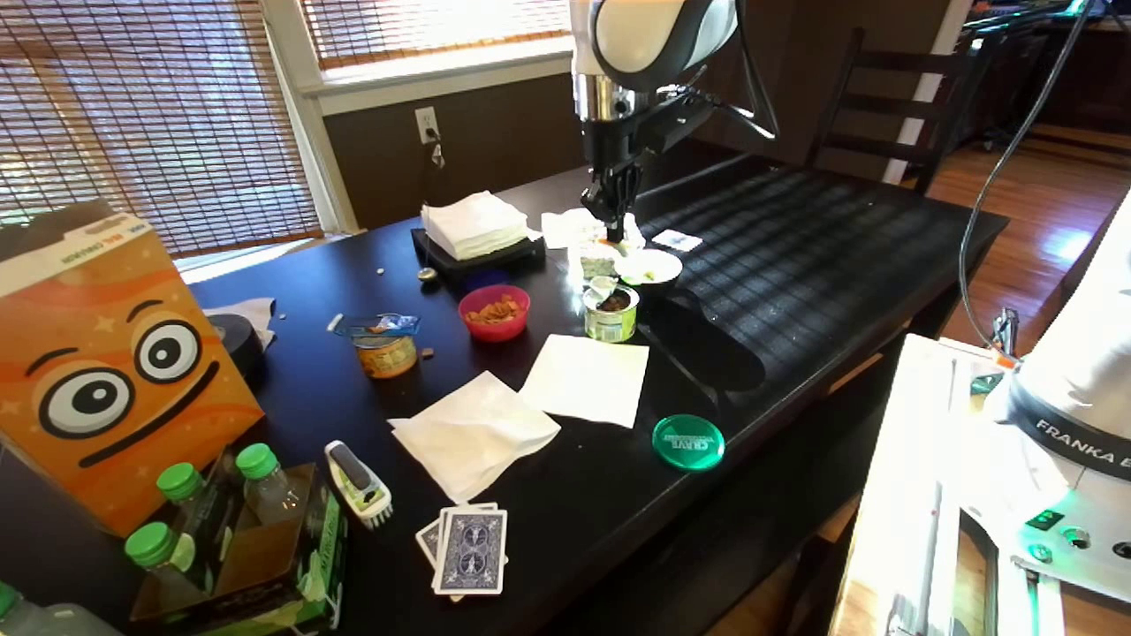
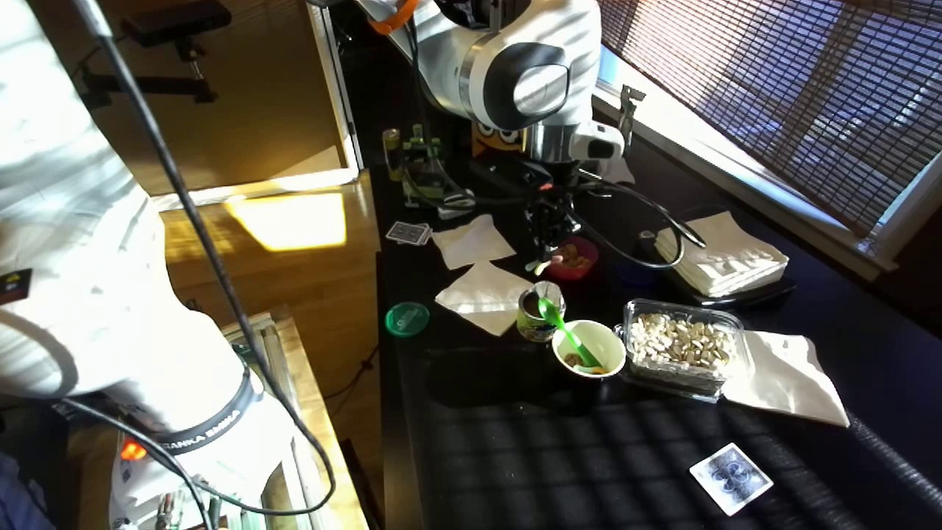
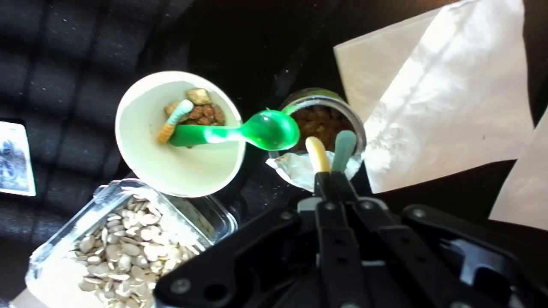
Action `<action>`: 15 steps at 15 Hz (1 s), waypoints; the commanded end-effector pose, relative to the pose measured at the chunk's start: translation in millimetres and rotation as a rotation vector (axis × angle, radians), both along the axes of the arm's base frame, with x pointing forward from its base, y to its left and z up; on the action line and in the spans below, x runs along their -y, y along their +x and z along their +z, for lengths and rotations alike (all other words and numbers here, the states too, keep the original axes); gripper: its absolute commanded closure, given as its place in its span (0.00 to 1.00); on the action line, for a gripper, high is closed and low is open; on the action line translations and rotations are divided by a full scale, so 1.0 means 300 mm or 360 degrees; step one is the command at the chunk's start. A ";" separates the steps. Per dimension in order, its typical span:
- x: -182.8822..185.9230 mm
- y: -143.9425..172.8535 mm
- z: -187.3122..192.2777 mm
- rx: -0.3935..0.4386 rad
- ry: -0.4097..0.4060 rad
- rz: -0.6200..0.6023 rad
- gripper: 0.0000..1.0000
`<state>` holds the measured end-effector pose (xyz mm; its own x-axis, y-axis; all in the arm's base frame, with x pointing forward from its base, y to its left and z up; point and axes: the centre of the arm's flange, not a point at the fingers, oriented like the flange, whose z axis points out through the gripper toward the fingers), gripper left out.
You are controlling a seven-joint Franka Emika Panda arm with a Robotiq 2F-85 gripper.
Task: Pick up the orange objects from the napkin and place them in the black and white bowl.
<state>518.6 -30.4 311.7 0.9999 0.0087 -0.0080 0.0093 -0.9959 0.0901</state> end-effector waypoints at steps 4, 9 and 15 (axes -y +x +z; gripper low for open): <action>0.219 -0.023 0.031 0.0029 -0.0062 -0.0170 0.98; 0.298 -0.012 -0.028 0.0035 -0.0080 -0.0207 0.98; 0.311 0.011 -0.136 0.0048 -0.0076 -0.0225 0.98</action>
<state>513.0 -120.0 287.9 0.9915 -0.1301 0.0094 -0.1303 -0.9839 0.1220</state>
